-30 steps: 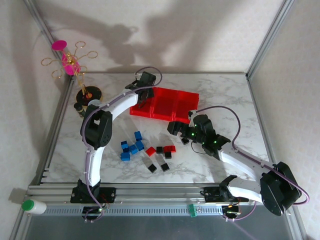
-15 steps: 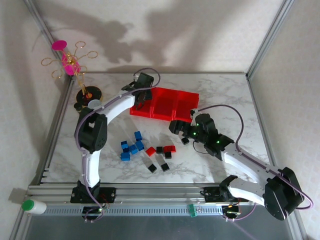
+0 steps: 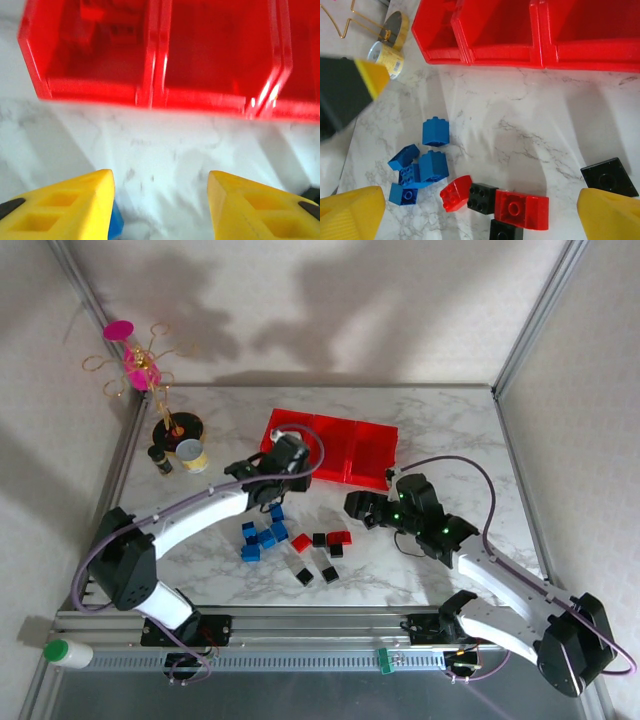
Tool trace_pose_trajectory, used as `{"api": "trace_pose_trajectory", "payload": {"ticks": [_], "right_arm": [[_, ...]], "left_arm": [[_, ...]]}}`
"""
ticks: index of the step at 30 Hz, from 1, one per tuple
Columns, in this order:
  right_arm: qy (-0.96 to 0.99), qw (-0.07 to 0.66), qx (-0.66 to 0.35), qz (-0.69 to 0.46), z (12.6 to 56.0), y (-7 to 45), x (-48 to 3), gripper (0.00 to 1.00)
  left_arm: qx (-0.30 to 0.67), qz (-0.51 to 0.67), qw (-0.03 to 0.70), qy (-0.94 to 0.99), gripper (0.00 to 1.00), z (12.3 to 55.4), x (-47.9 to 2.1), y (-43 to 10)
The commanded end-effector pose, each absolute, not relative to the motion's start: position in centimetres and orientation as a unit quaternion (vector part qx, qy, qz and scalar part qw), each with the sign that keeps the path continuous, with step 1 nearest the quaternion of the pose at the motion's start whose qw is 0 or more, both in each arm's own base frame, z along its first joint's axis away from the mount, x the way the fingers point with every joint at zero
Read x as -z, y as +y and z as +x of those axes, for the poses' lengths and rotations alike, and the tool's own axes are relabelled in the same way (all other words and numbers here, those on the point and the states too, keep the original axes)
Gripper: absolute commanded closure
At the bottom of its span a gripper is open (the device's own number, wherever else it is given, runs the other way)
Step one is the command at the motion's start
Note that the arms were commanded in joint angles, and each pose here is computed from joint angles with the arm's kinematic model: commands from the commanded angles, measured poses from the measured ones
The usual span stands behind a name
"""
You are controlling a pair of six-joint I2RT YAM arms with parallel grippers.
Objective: Sort the legos into containers by color
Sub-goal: Place the lego in the container, then pick up the lego from the middle-left of the table.
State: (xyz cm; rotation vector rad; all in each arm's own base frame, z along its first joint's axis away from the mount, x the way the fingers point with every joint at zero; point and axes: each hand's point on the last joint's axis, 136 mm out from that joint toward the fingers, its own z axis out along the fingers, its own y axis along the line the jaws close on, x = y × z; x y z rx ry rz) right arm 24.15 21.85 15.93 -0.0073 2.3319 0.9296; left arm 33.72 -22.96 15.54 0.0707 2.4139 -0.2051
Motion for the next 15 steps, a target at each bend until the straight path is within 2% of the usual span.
{"api": "trace_pose_trajectory", "payload": {"ticks": [1,8,15], "right_arm": [[0.894,0.272,-0.357,-0.002,22.4,22.0,-14.3,0.01],[0.898,0.243,-0.368,-0.006,20.0,22.9,-12.8,0.01],[0.898,0.242,-0.367,0.005,19.2,22.6,-11.9,0.01]], "left_arm": [[0.08,0.038,0.319,0.944,0.48,29.9,-14.0,-22.4],[0.094,0.078,0.276,0.953,0.47,24.0,-10.8,-22.9],[0.095,0.111,0.252,0.957,0.46,22.4,-8.1,-24.3]]}}
